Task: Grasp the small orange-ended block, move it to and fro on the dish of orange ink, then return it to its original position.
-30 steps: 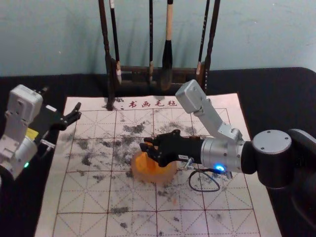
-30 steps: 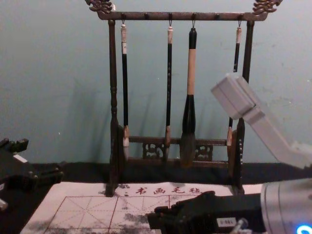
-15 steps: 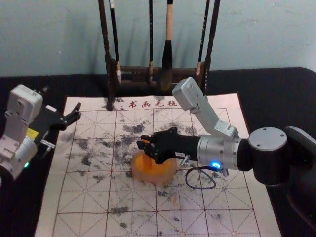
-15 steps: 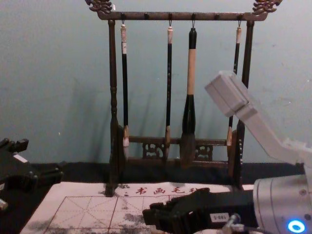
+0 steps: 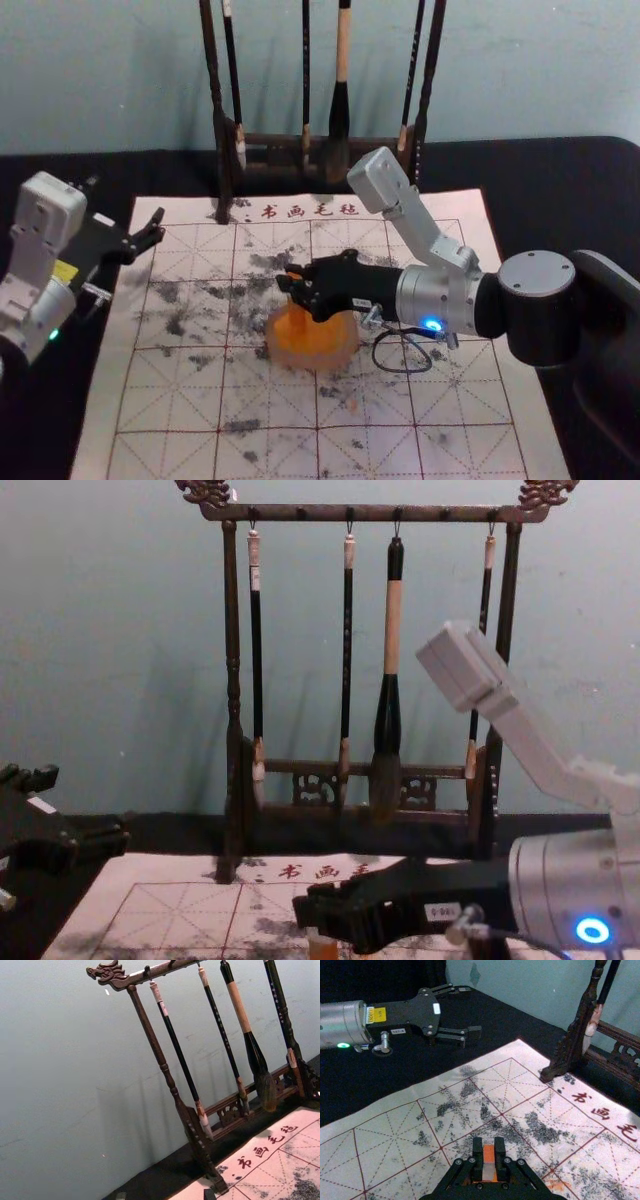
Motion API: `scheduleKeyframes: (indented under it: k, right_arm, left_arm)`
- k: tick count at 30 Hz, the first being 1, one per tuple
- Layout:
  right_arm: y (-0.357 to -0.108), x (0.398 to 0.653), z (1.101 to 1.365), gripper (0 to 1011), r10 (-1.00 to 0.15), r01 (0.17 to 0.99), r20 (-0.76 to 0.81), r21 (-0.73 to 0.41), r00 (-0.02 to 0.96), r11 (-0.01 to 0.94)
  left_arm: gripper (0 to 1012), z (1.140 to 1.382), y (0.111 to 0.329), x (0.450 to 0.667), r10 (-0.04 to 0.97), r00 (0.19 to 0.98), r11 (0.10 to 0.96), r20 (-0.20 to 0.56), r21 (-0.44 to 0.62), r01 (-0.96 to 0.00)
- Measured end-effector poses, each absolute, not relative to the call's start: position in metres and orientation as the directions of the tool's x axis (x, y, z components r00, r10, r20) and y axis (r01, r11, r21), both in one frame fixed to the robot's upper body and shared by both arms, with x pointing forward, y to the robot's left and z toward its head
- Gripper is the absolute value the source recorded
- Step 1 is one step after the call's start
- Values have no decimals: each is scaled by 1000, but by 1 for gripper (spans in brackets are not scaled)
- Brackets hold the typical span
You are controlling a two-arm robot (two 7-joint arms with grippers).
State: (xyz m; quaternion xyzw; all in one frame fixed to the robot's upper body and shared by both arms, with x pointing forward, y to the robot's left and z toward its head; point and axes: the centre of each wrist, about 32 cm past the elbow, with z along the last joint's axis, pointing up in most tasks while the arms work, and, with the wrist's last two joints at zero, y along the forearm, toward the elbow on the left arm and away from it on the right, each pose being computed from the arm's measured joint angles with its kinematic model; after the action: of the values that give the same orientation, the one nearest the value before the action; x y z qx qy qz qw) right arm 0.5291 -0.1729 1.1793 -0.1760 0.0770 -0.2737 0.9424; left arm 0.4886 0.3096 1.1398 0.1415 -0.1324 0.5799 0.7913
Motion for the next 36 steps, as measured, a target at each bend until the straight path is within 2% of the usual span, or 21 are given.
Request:
scheduleKeyframes:
  k: [36]
  right_arm:
    - [-189, 533, 1180, 144, -582, 529, -41, -371, 812, 764]
  left_arm:
    - [1001, 1140, 310, 489, 880, 292, 287, 374, 70, -955]
